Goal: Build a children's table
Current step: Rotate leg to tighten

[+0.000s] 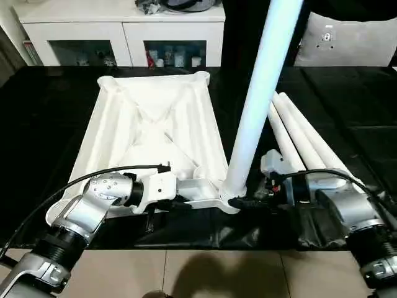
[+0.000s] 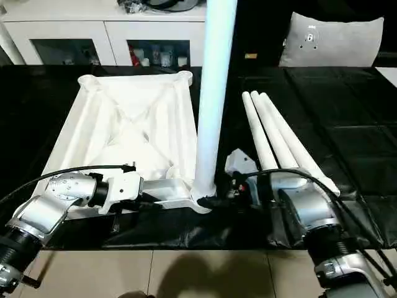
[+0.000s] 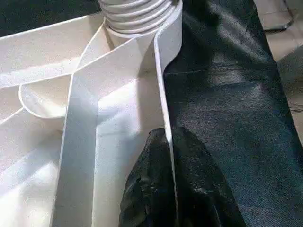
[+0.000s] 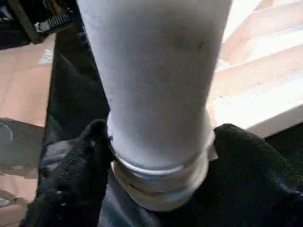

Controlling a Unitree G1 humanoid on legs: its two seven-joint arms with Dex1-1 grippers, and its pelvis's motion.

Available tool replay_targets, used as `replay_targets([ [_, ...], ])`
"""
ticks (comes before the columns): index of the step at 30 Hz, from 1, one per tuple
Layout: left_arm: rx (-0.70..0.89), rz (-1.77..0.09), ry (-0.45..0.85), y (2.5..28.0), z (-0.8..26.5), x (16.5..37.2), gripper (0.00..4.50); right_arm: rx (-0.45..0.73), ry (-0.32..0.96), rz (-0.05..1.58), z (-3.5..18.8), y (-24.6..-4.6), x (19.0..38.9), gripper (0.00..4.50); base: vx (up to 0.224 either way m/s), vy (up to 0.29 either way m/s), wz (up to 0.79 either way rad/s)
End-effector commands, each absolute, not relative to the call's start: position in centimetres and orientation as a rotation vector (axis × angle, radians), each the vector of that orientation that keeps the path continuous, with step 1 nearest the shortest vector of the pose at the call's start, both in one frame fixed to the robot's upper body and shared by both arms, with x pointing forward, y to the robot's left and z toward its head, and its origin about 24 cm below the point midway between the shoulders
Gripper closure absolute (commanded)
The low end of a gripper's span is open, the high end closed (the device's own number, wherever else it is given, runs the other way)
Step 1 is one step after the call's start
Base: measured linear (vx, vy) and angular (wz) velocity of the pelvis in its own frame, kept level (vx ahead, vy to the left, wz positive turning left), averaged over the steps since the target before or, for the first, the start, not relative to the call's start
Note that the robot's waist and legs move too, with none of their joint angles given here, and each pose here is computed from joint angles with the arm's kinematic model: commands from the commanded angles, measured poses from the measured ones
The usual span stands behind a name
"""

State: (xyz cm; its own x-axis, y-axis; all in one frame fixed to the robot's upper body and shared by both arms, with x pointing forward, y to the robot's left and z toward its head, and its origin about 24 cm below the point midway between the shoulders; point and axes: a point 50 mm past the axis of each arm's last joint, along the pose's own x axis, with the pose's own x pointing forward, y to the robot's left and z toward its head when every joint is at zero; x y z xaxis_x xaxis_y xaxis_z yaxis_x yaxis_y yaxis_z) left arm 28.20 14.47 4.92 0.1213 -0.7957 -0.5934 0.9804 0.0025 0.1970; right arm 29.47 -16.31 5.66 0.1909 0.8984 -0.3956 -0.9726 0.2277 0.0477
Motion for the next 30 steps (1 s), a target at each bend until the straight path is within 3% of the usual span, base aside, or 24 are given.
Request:
replay_targets([
  [1,0.686,-1.551,0.453,14.2,3.1,26.8,4.5,-0.226,0.368,1.343,6.2,-16.1,29.8,1.26,0.0,0.0,0.0],
  [8,0.683,-1.557,0.462,14.4,3.0,26.7,4.5,-0.207,0.378,1.357,5.7,-16.0,29.7,1.71,0.0,0.0,0.0],
  [15,0.667,-1.559,0.47,14.4,2.9,26.6,4.5,-0.165,0.393,1.371,5.0,-15.8,29.1,1.76,0.0,0.0,0.0],
  [19,0.573,-1.511,0.478,14.1,2.9,26.4,4.5,-0.082,0.397,1.342,4.1,-15.0,28.5,1.76,0.0,0.0,0.0],
  [22,0.413,-1.342,0.454,13.0,3.0,26.7,4.5,-0.013,0.407,1.109,2.2,-12.6,29.4,1.76,0.0,0.0,0.0],
  [24,0.391,-1.314,0.45,12.7,3.1,26.7,4.5,-0.002,0.412,1.064,1.9,-12.2,29.6,1.76,-0.053,-0.01,-0.04],
  [25,0.328,-1.207,0.445,11.7,3.2,27.2,4.5,0.075,0.41,0.903,1.1,-10.6,30.7,1.76,0.0,0.0,0.0],
  [26,0.328,-1.207,0.445,11.7,3.2,27.2,4.5,0.075,0.41,0.903,1.1,-10.6,30.7,1.76,-0.05,0.002,-0.12],
  [28,0.295,-1.149,0.442,11.0,3.3,27.5,4.5,0.125,0.425,0.788,0.6,-9.6,31.4,1.76,-0.052,0.004,-0.15],
  [29,0.278,-1.091,0.441,10.3,3.4,28.0,4.5,0.124,0.47,0.644,0.0,-9.4,32.1,1.76,0.0,0.0,0.0],
  [30,0.277,-1.088,0.441,10.2,3.4,28.1,4.5,0.124,0.473,0.637,0.0,-9.4,32.2,1.76,0.0,0.0,0.0],
])
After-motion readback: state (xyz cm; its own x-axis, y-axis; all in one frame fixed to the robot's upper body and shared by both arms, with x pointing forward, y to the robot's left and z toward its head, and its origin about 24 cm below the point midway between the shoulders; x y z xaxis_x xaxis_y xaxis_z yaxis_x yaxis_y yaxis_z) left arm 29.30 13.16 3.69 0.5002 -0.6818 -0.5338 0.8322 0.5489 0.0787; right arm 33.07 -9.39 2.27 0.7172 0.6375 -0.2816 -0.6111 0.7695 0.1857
